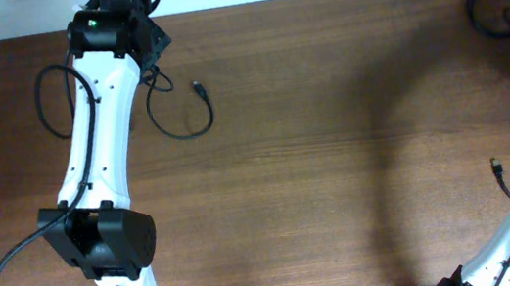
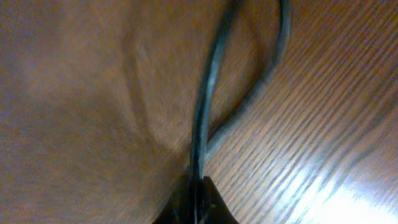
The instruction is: Untangle cables
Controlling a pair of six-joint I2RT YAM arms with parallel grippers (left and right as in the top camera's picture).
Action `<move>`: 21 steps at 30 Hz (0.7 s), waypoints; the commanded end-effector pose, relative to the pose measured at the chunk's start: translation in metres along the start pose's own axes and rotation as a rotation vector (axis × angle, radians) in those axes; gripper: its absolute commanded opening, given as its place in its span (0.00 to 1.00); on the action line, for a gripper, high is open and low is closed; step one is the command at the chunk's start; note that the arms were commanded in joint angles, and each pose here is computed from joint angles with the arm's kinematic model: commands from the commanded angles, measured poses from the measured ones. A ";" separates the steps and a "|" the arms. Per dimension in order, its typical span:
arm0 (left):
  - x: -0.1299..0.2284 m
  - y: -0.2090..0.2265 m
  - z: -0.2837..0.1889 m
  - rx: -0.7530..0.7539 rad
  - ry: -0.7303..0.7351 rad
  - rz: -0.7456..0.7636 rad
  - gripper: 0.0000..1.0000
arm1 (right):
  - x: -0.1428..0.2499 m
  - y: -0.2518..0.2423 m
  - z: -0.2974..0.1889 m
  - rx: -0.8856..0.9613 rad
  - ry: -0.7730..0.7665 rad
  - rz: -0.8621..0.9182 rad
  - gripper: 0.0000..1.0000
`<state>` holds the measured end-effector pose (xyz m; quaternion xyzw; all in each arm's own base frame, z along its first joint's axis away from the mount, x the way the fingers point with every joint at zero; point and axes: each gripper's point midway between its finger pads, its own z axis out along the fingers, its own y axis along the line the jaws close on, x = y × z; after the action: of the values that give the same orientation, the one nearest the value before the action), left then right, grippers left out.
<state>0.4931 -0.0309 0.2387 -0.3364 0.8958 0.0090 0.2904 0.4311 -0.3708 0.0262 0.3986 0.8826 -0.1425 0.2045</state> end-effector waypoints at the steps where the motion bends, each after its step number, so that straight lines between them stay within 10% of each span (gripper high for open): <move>1: -0.003 0.001 -0.005 -0.010 -0.021 0.016 0.00 | -0.068 -0.004 -0.047 -0.003 -0.165 -0.006 0.04; 12: -0.002 0.002 -0.005 -0.012 -0.019 0.017 0.00 | -0.171 0.012 -0.116 -0.065 -0.544 0.052 0.04; 21: -0.002 0.002 -0.005 -0.012 -0.019 0.017 0.00 | -0.089 0.052 -0.018 -0.026 -0.255 -0.099 0.04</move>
<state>0.4923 -0.0321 0.2382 -0.3351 0.8968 0.0094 0.2888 0.5235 -0.3958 0.1342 0.3351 0.8451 -0.1924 0.3696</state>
